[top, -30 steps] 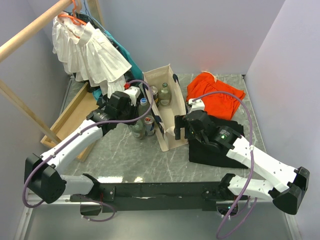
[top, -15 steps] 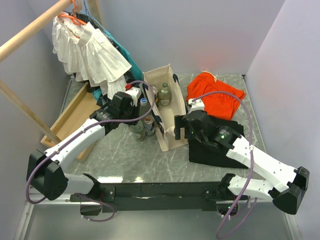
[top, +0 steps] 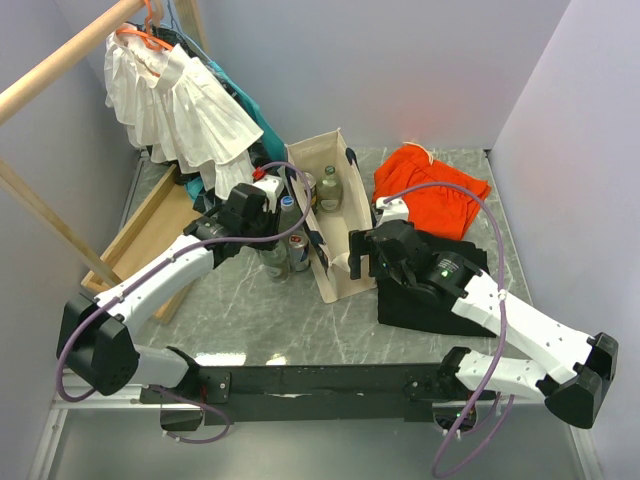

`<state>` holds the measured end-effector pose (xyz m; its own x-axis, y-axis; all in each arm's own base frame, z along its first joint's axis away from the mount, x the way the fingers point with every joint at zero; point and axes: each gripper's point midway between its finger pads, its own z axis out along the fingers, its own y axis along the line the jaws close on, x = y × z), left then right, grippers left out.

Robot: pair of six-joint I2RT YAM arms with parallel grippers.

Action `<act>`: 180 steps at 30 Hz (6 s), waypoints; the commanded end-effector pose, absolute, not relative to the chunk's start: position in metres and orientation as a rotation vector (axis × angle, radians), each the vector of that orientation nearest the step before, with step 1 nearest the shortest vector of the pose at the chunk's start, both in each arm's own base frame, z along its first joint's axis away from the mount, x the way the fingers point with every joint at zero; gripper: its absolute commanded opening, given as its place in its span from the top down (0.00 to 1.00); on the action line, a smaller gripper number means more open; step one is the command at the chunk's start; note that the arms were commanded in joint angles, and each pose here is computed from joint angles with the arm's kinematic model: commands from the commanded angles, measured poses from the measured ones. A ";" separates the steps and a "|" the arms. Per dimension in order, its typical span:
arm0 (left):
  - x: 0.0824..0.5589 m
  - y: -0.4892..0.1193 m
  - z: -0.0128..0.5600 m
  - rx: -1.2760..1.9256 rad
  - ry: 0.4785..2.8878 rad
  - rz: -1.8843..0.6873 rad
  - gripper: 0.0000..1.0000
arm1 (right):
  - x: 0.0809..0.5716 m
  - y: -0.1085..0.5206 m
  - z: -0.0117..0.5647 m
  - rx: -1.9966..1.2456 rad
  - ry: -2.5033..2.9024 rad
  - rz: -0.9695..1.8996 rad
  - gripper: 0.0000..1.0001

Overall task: Take the beverage out of the canvas bag
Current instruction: Place the drink at the center of the board, then take out the drink from the canvas bag.

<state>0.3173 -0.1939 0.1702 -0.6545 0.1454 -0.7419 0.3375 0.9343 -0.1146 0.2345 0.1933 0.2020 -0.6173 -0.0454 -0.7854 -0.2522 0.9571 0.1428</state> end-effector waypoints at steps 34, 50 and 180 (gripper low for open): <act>0.346 -0.213 0.216 0.269 2.123 -0.404 0.81 | 0.232 0.188 0.192 -0.229 2.234 0.258 0.00; 0.346 -0.214 0.222 0.276 2.120 -0.407 0.64 | 0.233 0.191 0.195 -0.240 2.232 0.266 0.00; 0.484 -0.290 0.227 0.596 2.190 -0.139 0.02 | 0.223 0.191 0.161 -0.374 2.323 0.222 0.00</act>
<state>0.4730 -0.3039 0.2187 -0.5499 0.3489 -0.7589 0.5143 0.8573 0.0215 0.2355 0.2048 0.1846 -0.6297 -0.1054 -0.7697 -0.3116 0.9418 0.1259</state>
